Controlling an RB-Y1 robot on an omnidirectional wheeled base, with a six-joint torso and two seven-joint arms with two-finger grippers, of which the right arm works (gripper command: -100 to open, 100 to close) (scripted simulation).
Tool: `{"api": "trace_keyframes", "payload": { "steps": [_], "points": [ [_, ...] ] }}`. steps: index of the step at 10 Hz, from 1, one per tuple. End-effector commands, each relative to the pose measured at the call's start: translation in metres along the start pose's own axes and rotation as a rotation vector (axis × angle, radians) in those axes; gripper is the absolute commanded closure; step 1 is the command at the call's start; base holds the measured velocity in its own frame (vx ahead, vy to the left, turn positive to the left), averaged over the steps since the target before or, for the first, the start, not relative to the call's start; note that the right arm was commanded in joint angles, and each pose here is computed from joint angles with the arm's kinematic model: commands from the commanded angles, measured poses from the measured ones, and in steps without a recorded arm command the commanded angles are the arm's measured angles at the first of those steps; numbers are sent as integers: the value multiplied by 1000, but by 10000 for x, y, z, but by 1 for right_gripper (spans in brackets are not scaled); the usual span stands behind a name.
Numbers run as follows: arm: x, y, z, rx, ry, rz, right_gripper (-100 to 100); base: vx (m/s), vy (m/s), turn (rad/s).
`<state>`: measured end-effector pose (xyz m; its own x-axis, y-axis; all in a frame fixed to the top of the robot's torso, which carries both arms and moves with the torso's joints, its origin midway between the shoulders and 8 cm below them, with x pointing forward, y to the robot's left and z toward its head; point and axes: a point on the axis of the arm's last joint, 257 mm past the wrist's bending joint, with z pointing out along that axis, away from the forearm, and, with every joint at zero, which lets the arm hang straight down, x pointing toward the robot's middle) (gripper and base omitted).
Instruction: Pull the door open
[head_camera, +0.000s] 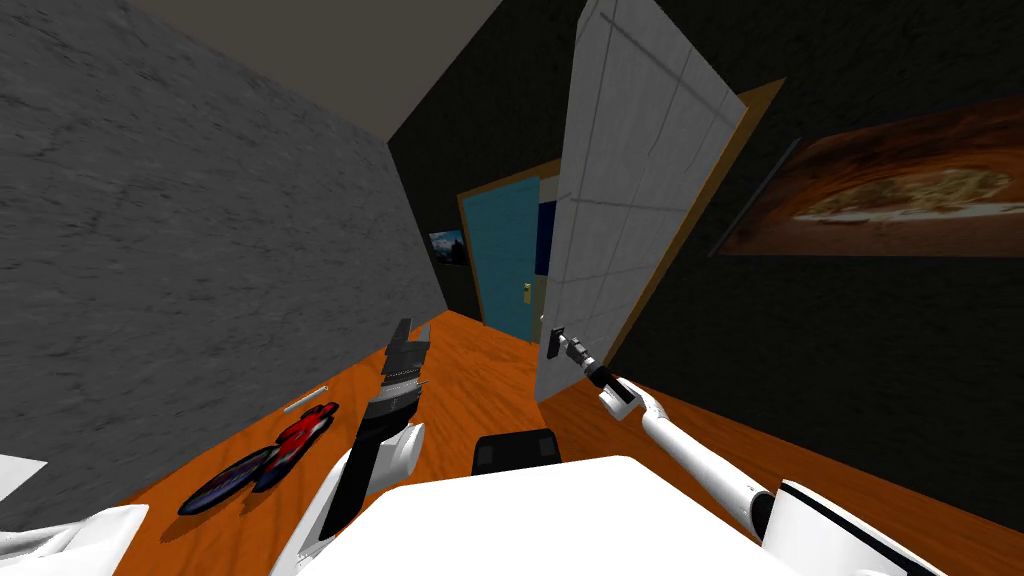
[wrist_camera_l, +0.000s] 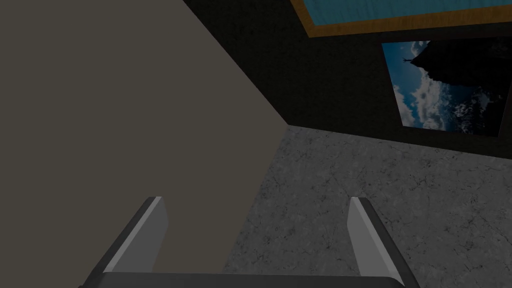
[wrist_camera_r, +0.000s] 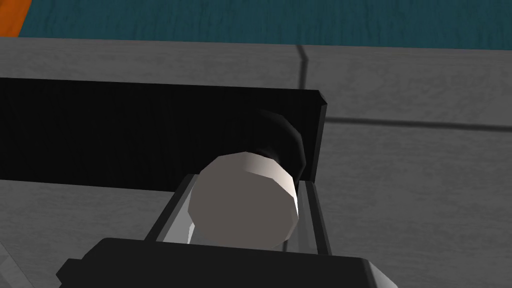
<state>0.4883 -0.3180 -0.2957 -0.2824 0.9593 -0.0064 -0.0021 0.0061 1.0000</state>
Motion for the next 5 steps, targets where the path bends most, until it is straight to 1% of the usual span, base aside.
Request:
{"api": "trace_keyframes", "payload": {
  "steps": [1, 2, 3, 5],
  "points": [
    [0, 0, 0, 0, 0, 0, 100, -88, -54, 6],
    [5, -28, -109, 4, 22, 1, 100, -135, -53, 121],
    [4, -26, -135, 3, 28, 0, 100, -161, -116, 134],
    [1, -18, -257, 0, 56, 1, 100, -192, -148, 166]
  ]
}}
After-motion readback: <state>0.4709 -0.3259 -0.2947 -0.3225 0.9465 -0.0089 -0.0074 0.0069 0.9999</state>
